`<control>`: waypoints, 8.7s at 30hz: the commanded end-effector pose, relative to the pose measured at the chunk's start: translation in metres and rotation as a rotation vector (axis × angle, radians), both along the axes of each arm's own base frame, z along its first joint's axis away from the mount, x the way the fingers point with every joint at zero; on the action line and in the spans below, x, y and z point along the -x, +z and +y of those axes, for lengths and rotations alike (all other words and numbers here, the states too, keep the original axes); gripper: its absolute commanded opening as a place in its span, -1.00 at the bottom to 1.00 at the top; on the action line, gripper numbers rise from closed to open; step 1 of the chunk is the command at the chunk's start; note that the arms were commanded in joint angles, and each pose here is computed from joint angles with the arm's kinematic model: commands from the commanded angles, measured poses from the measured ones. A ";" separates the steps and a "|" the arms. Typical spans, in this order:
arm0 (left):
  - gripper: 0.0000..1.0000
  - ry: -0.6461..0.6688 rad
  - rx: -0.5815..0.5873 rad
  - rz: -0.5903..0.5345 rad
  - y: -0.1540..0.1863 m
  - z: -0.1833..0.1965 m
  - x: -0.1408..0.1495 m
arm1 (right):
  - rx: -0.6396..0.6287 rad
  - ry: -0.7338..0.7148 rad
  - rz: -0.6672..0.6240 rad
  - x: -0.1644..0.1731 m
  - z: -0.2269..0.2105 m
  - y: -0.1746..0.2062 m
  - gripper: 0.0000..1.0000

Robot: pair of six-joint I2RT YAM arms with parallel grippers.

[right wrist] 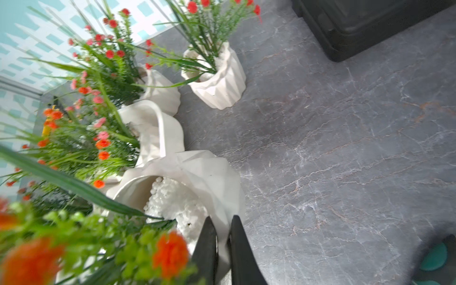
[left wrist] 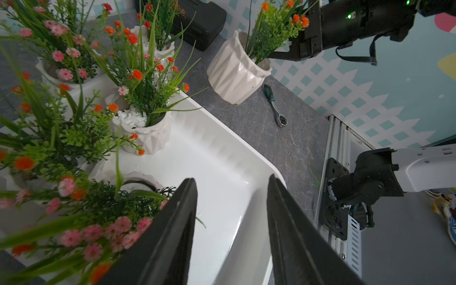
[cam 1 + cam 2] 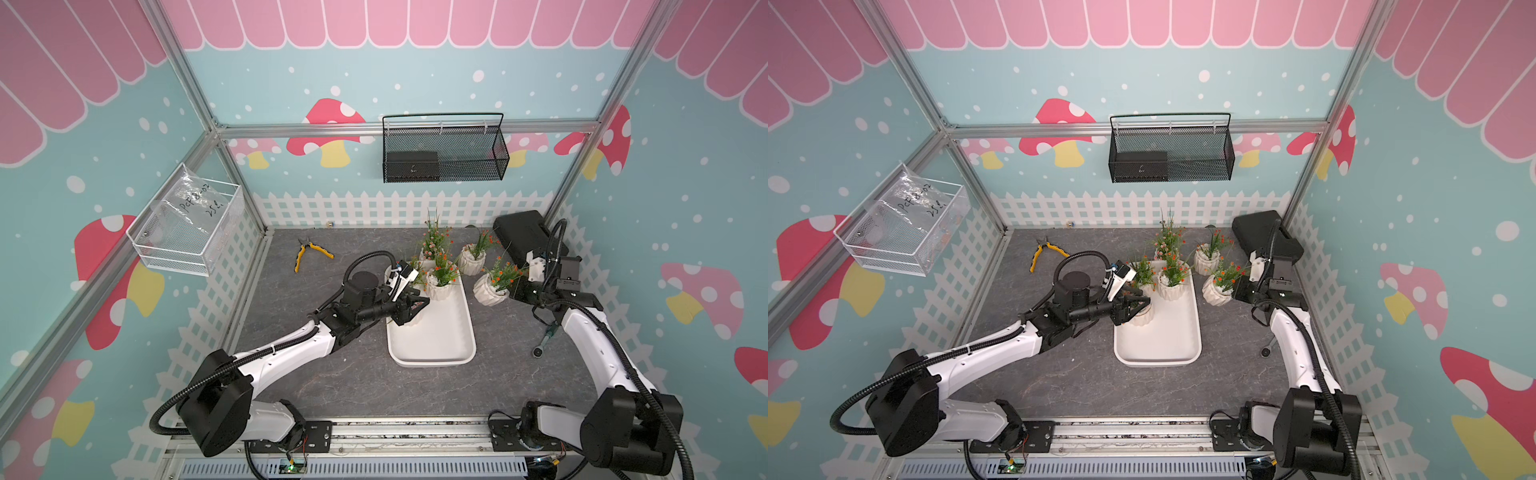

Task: Put the potted gypsophila into the storage box
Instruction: Place the baby's breath potted plant at the storage box, then pick up the baby's breath potted plant from the center of the board.

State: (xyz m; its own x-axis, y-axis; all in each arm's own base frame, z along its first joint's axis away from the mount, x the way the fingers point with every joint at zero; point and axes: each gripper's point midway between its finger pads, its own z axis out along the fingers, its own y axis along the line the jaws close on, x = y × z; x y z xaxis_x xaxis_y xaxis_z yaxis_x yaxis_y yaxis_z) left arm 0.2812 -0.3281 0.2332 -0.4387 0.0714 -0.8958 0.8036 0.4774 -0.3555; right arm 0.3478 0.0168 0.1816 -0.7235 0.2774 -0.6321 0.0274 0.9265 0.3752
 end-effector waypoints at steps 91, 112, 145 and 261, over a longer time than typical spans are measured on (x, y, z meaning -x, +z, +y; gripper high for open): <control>-0.03 0.172 -0.099 0.118 -0.058 0.070 0.025 | 0.103 0.434 0.036 -0.026 0.170 -0.063 -0.86; -0.03 0.209 -0.089 0.101 -0.054 0.078 0.025 | 0.125 0.363 -0.059 -0.012 0.152 -0.018 -0.31; 0.01 0.368 -0.002 -0.052 -0.005 0.089 -0.006 | 0.122 0.005 -0.184 -0.055 0.019 0.030 0.08; 0.02 0.321 0.005 0.042 -0.013 0.074 -0.071 | 0.102 -0.036 -0.048 -0.125 0.004 -0.025 -0.78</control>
